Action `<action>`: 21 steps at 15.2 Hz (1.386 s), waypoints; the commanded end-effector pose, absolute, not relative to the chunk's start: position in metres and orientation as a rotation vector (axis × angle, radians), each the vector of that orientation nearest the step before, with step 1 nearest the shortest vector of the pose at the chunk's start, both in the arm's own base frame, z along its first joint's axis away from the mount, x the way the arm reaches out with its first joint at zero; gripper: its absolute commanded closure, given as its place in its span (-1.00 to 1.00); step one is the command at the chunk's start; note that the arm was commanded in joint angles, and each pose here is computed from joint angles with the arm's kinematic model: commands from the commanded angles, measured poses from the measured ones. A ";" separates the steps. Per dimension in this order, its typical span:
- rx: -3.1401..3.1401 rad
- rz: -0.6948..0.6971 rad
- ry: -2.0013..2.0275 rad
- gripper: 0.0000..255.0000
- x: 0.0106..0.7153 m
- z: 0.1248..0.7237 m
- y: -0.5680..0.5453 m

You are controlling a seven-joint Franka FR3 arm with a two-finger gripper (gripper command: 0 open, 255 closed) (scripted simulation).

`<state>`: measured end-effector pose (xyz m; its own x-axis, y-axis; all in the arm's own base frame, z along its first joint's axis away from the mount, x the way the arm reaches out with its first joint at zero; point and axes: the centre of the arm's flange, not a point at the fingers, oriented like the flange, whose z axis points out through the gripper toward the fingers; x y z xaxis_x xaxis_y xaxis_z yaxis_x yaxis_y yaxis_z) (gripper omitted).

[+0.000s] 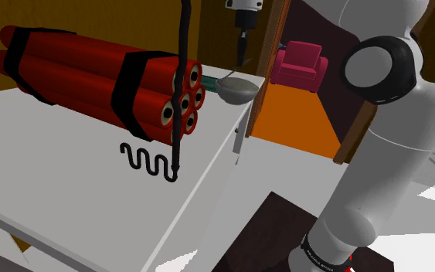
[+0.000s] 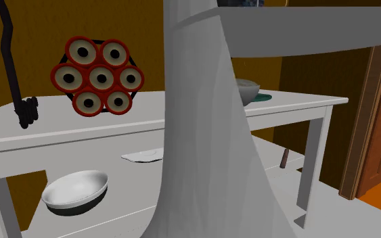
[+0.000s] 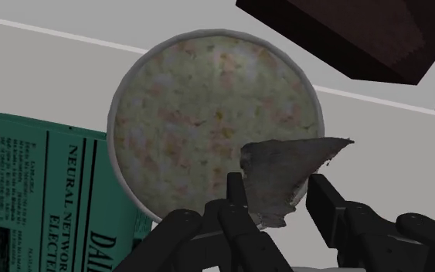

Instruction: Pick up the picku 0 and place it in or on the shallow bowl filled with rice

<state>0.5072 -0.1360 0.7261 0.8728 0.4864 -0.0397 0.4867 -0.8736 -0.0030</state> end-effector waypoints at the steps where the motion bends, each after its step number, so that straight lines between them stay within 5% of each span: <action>1: 3.033 -0.061 0.788 1.00 0.508 0.715 -0.135; 18: 3.033 -0.061 0.788 1.00 0.508 0.664 -0.135; 19: 3.033 -0.061 0.789 -1.00 0.507 0.664 -0.136; 21: 3.033 -0.061 0.788 -1.00 0.508 0.664 -0.137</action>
